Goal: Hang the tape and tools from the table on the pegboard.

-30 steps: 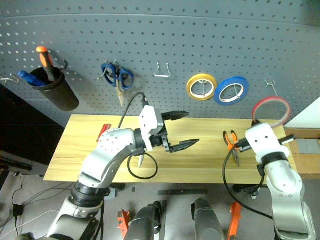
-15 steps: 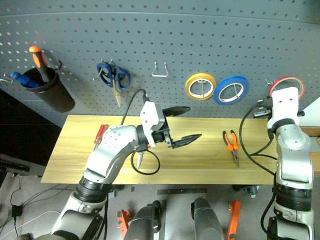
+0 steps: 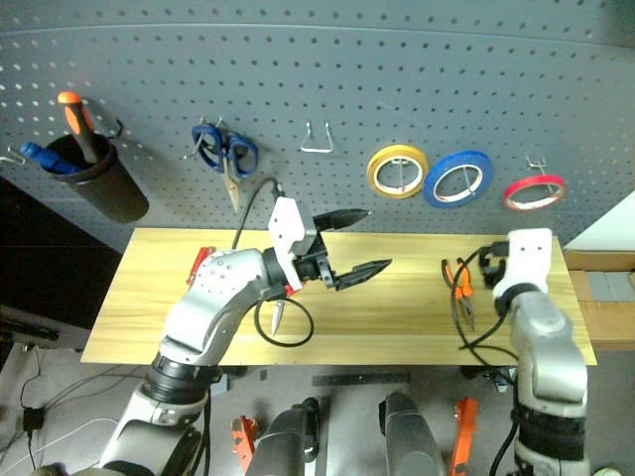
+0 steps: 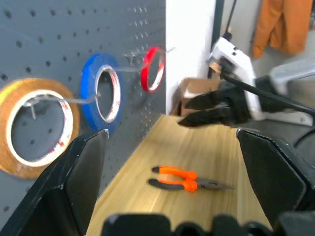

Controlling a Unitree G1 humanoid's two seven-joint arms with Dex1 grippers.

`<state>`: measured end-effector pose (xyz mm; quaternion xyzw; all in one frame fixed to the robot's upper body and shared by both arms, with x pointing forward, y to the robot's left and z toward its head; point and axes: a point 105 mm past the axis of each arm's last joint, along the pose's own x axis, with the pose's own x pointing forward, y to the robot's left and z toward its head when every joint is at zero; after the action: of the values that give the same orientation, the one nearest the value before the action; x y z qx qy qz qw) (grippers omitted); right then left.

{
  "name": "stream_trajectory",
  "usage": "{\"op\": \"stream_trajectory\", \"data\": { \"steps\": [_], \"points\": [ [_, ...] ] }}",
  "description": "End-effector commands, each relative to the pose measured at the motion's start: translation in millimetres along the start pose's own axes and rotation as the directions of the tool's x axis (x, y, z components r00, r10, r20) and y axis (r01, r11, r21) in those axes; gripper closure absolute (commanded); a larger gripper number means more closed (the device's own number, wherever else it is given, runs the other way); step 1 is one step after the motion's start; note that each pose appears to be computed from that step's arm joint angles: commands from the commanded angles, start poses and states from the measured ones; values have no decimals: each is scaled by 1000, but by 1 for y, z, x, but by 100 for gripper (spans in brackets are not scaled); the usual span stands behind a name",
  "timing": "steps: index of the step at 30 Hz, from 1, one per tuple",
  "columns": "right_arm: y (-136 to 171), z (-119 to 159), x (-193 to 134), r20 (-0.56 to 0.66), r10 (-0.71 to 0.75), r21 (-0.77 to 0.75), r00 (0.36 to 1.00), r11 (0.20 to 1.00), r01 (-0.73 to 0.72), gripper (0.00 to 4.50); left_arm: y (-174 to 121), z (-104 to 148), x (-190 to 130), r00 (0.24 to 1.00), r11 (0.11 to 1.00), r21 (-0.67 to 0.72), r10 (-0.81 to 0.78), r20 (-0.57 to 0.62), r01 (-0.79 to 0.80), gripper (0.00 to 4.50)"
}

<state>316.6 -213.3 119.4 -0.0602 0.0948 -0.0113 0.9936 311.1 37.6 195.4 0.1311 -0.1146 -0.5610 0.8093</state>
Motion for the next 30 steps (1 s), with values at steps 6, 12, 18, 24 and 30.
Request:
{"op": "stream_trajectory", "data": {
  "steps": [6, 12, 18, 24, 30],
  "points": [
    [26, -25, 11, -192, 24, 43, 981, 999, -17, 6, 17, -25, -28, 979, 990, 88, -89, -183, 107, 0],
    [18, -34, 45, -283, 51, 77, 958, 997, -31, 6, 22, -28, -34, 975, 989, 88, -96, -202, 115, 0],
    [-2, -46, 72, -340, 8, 52, 940, 999, 11, 6, 20, -28, -33, 976, 990, 92, -87, -199, 107, 0],
    [-17, -58, 86, -401, 11, 69, 916, 997, 18, 6, 20, -28, -35, 977, 991, 100, -70, -200, 91, 0],
    [-20, -60, 95, -437, 40, 117, 899, 993, 12, 45, 24, -27, -37, 979, 992, 108, -47, -199, 70, 0]
  ]
}}
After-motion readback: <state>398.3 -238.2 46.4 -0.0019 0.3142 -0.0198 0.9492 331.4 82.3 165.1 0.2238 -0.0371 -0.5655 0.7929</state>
